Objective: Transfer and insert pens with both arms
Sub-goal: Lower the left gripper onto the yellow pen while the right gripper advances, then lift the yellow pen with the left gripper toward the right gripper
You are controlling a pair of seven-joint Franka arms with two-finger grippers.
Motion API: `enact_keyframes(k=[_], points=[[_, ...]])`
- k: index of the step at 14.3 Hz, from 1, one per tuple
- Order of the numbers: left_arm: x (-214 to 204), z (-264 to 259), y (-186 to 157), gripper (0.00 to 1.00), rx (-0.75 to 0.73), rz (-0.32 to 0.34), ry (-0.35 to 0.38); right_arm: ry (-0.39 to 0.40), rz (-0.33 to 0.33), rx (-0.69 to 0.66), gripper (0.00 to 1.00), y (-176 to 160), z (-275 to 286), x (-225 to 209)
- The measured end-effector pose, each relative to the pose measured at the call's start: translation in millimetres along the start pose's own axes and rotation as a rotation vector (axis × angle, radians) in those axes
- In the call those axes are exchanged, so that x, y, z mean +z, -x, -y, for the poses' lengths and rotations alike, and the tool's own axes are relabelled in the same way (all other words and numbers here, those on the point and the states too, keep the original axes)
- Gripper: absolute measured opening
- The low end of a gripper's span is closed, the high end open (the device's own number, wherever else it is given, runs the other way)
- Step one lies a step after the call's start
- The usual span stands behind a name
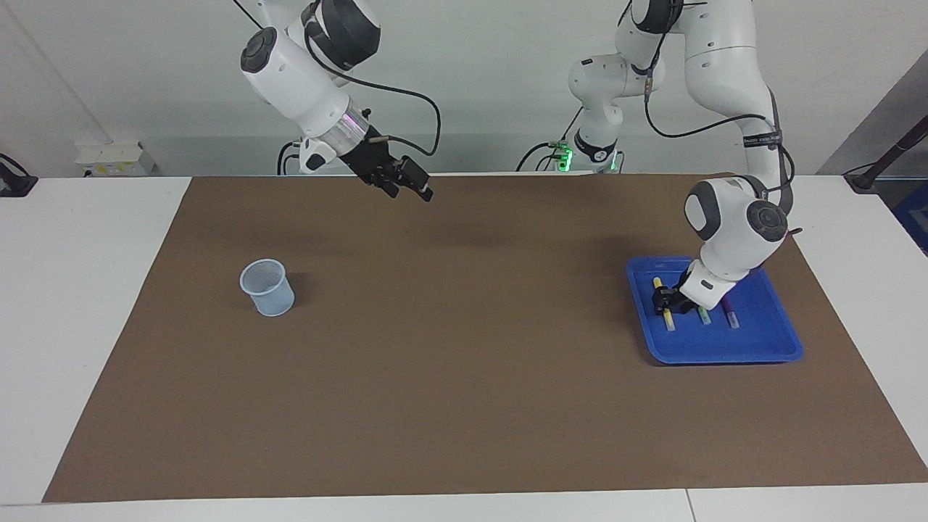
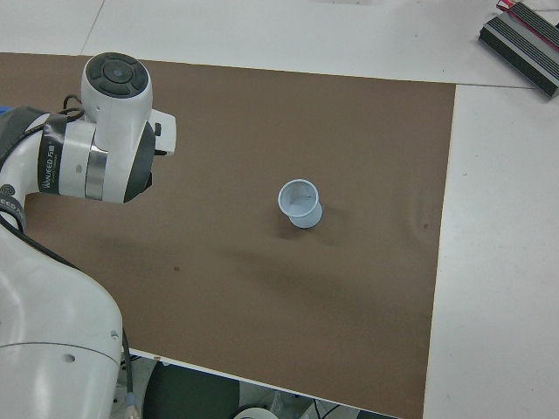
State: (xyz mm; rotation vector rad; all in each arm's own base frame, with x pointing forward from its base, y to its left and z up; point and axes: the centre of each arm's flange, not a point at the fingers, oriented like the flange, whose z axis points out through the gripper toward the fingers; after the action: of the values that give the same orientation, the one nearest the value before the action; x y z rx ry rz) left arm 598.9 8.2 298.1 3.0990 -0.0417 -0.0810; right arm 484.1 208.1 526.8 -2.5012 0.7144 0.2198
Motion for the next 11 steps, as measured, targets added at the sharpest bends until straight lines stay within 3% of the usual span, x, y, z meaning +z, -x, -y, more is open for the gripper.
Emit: enact_keyframes(k=[4,6,7,10,11], points=[[-2.3,1.0,0.0,0.42,-0.008,-0.002,-0.001,-0.035,0.006,0.02,1.0,4.1,6.4,5.5],[-2.6,-3.7,-0.3,0.39,-0.021,-0.003,-0.001,-0.043,-0.003,0.033,1.0,9.7,13.6,12.8],[-2.8,-6.9,-0.4,0.31,-0.028,-0.003,-0.002,-0.05,-0.012,0.05,1.0,11.3,16.6,14.7],[-2.8,-15.4,-0.7,0.3,-0.04,-0.003,-0.003,-0.052,-0.014,0.068,1.0,13.5,19.3,18.4],[-3.0,-17.5,-0.7,0.22,-0.04,-0.003,-0.003,-0.051,-0.014,0.066,1.0,14.4,20.4,20.8]])
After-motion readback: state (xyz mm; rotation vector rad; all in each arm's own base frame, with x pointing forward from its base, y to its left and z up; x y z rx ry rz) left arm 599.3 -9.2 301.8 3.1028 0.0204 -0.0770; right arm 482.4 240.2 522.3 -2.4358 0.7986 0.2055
